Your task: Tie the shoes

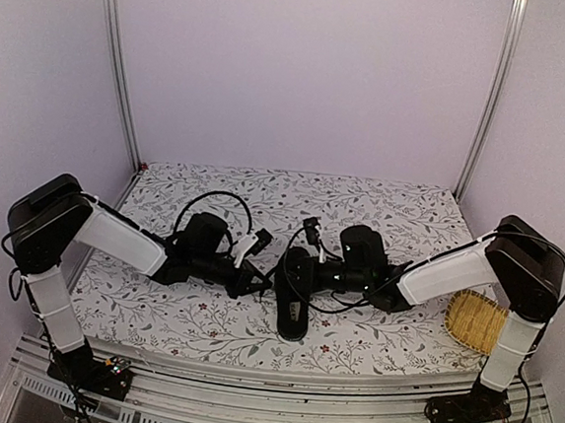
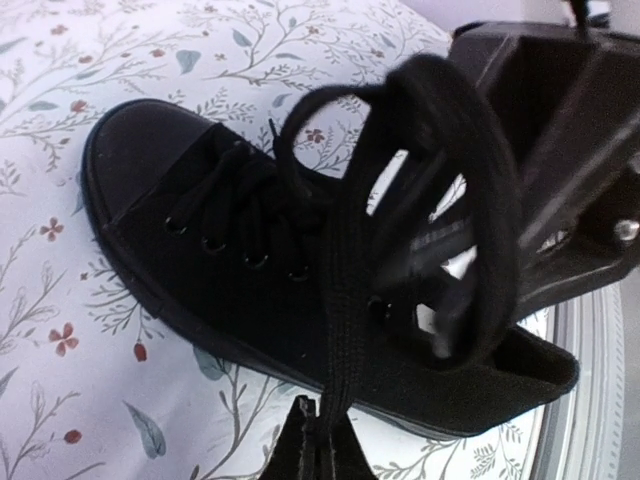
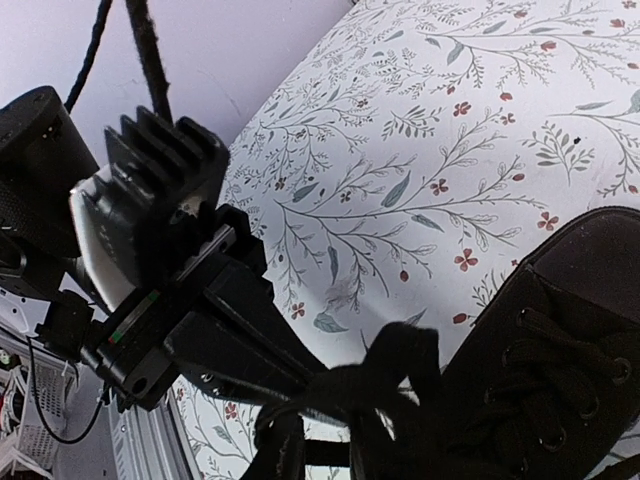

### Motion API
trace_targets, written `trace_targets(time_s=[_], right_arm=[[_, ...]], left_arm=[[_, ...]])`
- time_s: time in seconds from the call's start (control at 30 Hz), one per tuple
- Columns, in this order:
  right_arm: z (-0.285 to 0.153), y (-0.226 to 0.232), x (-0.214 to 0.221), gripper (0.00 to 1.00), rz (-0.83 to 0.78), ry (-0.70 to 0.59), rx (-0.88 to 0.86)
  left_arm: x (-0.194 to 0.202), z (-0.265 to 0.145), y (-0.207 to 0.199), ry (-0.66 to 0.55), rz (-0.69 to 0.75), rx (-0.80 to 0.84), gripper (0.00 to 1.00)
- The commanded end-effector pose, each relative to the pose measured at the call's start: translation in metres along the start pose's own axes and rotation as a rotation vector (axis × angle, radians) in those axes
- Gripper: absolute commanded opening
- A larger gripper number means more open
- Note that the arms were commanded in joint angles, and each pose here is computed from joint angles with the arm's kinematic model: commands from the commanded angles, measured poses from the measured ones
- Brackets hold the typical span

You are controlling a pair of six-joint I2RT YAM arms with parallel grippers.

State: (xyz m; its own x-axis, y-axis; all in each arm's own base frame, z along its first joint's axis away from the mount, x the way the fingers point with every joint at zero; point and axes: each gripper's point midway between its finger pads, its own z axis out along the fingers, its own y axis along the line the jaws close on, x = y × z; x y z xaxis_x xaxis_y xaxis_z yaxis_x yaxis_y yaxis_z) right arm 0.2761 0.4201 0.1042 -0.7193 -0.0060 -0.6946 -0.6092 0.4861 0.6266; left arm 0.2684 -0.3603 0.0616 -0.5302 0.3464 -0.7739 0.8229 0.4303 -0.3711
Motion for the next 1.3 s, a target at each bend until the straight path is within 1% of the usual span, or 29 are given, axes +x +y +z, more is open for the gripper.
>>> trace_targets(time_s=[0.0, 0.07, 0.17, 0.27, 0.37, 0.43, 0.53, 0.67, 0.83, 1.03, 1.27], right_arm=[[-0.024, 0.007, -0.014, 0.29, -0.084, 0.013, 0.065], [-0.037, 0.005, -0.008, 0.38, -0.103, 0.046, 0.089], [-0.055, 0.007, 0.005, 0.48, -0.141, 0.115, 0.103], [-0.076, 0.006, 0.013, 0.57, -0.2, 0.166, 0.128], [-0.097, -0.015, 0.009, 0.67, -0.228, 0.144, 0.215], [-0.107, -0.032, 0.001, 0.69, -0.216, 0.12, 0.248], [-0.105, -0.053, -0.007, 0.69, -0.208, 0.116, 0.304], [-0.081, -0.065, -0.009, 0.61, -0.223, 0.163, 0.313], [-0.047, -0.065, -0.014, 0.53, -0.247, 0.199, 0.248], [-0.019, -0.056, -0.014, 0.5, -0.243, 0.224, 0.129], [-0.002, -0.044, -0.008, 0.48, -0.233, 0.254, 0.006]], left_arm=[[-0.006, -0.018, 0.014, -0.038, -0.054, -0.107, 0.0], [-0.004, -0.022, 0.015, -0.041, -0.073, -0.127, 0.0], [-0.002, -0.028, 0.02, -0.04, -0.112, -0.169, 0.0], [-0.002, -0.032, 0.02, -0.045, -0.133, -0.177, 0.0], [-0.001, -0.032, 0.021, -0.041, -0.143, -0.18, 0.0], [-0.002, -0.031, 0.021, -0.041, -0.151, -0.179, 0.0], [-0.002, -0.03, 0.021, -0.039, -0.157, -0.173, 0.0], [-0.004, -0.028, 0.021, -0.038, -0.16, -0.168, 0.0], [-0.01, -0.027, 0.02, -0.048, -0.162, -0.166, 0.0], [-0.011, -0.026, 0.019, -0.049, -0.169, -0.155, 0.0], [-0.01, -0.026, 0.021, -0.048, -0.174, -0.16, 0.0]])
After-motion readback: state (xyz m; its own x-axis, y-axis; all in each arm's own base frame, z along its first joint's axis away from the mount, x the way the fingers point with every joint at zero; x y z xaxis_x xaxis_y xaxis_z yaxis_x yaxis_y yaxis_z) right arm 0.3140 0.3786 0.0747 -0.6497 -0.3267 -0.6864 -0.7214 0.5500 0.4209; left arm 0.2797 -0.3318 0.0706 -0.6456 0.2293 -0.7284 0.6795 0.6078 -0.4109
